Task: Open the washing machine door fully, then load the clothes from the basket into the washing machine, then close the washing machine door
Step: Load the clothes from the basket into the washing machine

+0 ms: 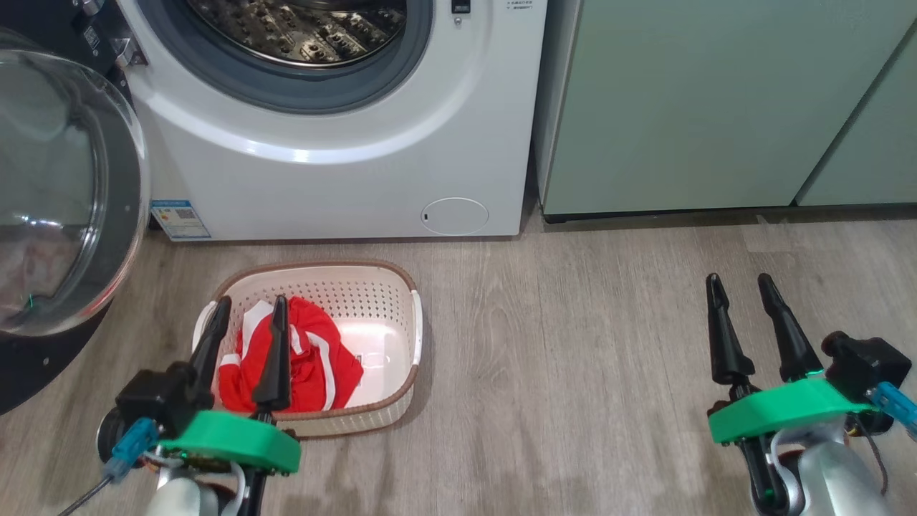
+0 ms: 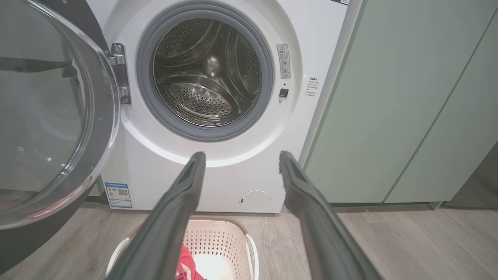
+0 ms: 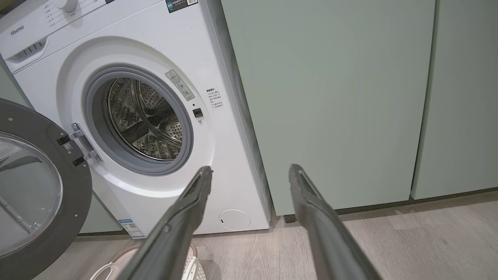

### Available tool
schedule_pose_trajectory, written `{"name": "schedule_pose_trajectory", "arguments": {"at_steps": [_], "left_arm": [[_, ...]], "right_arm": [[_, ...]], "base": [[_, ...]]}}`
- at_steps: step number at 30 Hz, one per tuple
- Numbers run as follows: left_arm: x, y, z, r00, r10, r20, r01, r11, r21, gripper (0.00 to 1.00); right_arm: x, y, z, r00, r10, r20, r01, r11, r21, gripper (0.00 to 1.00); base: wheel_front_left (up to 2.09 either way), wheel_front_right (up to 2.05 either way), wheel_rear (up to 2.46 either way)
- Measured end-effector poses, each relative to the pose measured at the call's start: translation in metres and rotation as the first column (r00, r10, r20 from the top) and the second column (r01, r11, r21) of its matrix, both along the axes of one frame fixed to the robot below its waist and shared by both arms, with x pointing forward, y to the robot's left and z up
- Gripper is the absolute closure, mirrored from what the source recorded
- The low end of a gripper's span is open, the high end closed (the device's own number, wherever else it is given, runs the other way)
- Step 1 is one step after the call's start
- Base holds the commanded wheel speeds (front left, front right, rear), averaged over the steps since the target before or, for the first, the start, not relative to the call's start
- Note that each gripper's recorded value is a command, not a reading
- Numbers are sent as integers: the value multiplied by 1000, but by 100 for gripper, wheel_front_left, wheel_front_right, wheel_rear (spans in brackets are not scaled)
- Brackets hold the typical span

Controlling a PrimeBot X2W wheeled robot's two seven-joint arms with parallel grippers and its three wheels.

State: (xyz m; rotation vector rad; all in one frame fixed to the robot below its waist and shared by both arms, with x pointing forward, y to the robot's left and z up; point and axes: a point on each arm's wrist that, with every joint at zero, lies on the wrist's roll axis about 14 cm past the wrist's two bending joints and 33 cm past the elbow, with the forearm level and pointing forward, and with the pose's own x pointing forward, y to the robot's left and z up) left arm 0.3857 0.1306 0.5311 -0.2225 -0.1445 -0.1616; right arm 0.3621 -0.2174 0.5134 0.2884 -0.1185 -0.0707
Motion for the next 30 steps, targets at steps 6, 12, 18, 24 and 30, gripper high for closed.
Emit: {"name": "schedule_pose_trajectory", "arguments": {"at_steps": [6, 12, 18, 24, 30], "left_arm": [[-1, 2, -3, 1000, 9, -11, -9, 1000, 2, 0], [-1, 2, -5, 1000, 15, -15, -15, 1000, 3, 0], [0, 1, -6, 1000, 11, -18, -11, 1000, 2, 0], [0, 1, -8, 999, 7, -32, -9, 999, -45, 0], [0, 1, -10, 999, 1, -37, -3, 999, -46, 0]], "right_arm": [[1, 1, -1, 1000, 3, -2, -3, 1000, 0, 0], [1, 2, -2, 1000, 6, -6, -6, 1000, 1, 0], [2, 3, -3, 1000, 10, -9, -10, 1000, 1, 0], [2, 5, -4, 1000, 16, -12, -16, 1000, 0, 0], [2, 5, -5, 1000, 16, -15, -16, 1000, 1, 0]], "base": [[0, 0, 0], [0, 0, 0], [0, 0, 0], [21, -21, 0], [116, -116, 0]]}}
